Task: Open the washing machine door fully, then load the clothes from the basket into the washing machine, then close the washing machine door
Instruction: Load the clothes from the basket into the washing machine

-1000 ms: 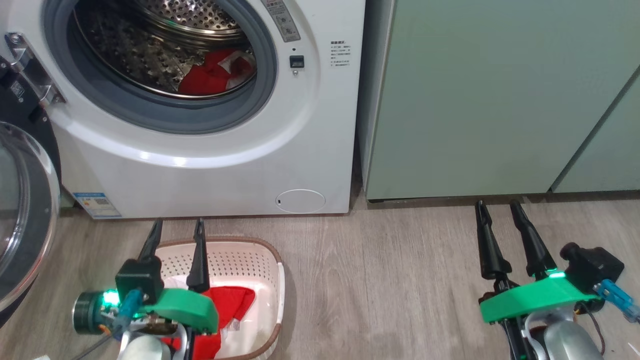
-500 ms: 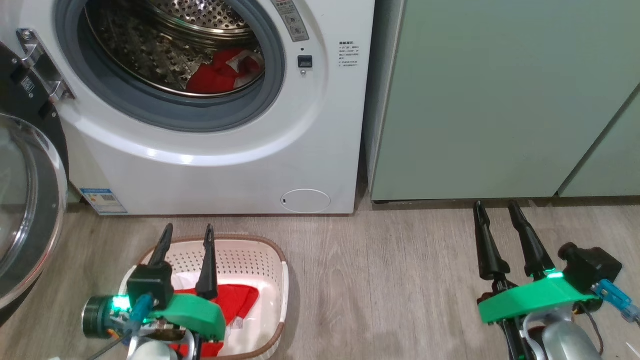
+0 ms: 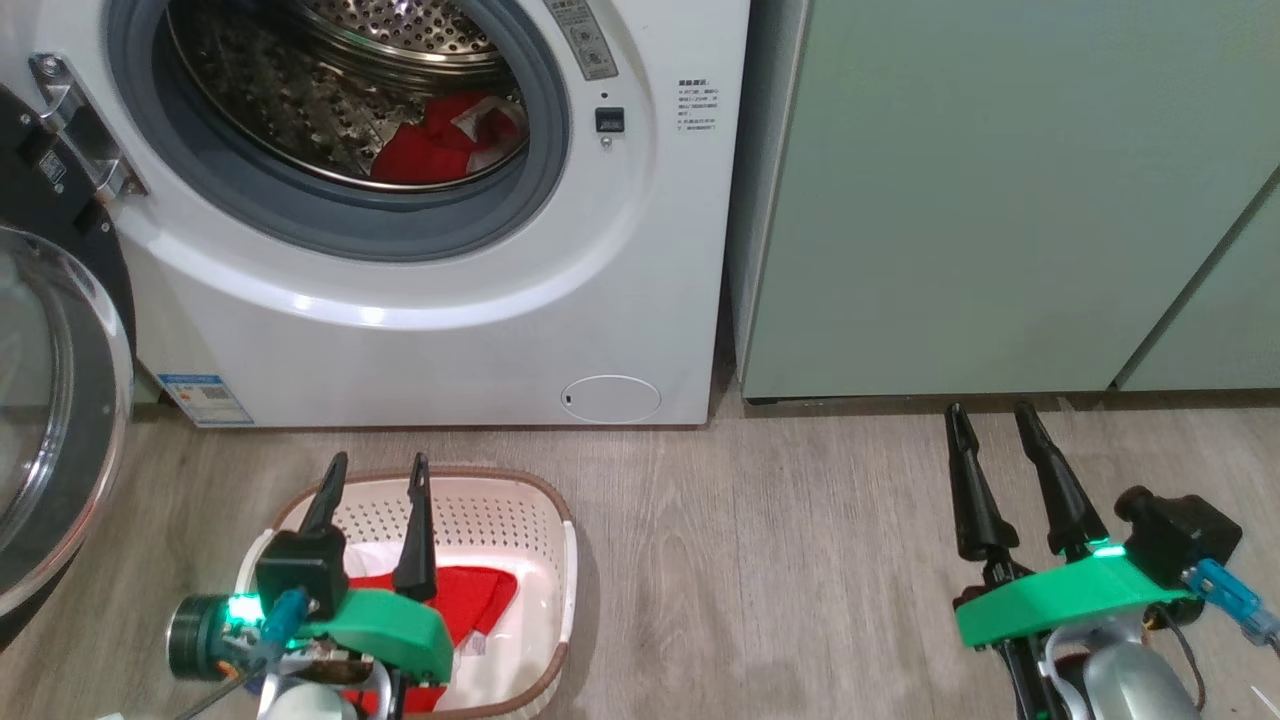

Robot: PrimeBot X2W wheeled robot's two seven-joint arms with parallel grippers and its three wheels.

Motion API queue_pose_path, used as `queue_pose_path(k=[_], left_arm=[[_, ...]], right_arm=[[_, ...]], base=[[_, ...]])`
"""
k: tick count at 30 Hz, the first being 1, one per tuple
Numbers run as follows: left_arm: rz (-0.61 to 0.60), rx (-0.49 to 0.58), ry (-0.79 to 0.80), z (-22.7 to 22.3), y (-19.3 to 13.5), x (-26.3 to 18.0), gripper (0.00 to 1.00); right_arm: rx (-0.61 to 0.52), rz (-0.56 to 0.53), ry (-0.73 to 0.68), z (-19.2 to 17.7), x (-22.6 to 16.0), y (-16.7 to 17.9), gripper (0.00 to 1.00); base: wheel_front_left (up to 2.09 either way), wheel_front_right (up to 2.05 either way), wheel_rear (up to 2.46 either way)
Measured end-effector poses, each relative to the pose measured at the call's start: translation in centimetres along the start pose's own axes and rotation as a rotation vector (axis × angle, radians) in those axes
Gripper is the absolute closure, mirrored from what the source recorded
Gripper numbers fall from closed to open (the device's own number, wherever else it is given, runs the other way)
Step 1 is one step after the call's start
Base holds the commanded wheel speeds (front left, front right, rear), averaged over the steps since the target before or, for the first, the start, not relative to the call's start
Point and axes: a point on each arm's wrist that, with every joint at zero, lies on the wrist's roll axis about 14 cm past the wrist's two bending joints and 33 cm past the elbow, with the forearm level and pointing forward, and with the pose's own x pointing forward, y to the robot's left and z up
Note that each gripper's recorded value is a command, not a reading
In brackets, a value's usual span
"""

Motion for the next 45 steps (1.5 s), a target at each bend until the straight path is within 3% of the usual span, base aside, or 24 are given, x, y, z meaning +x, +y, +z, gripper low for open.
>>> queue_pose_path(k=[13, 22, 29, 34, 45], left_arm=[[0.002, -0.007, 0.060, -1.9, 0.0, -0.1, 0.00], [-0.008, 0.002, 0.313, -9.9, 0.2, 0.3, 0.00], [-0.015, 0.008, 0.499, -16.0, 0.6, 2.6, 0.00], [-0.043, 0.075, 0.712, -22.4, 1.8, 2.9, 0.00], [-0.120, 0.163, 1.013, -32.2, 3.1, 4.5, 0.00]], right_arm=[[0.001, -0.008, 0.014, -0.5, 0.0, -0.3, 0.00], [0.001, -0.045, 0.089, -3.1, 0.9, -1.6, 0.00], [-0.019, -0.044, 0.120, -4.8, 3.9, -2.4, 0.00], [-0.019, -0.070, 0.180, -7.7, 5.4, -3.8, 0.00], [-0.019, -0.139, 0.303, -13.6, 6.6, -7.2, 0.00]], base=[[0.00, 0.00, 0.00], [0.00, 0.00, 0.00], [0.00, 0.00, 0.00], [0.00, 0.00, 0.00], [0.00, 0.00, 0.00]])
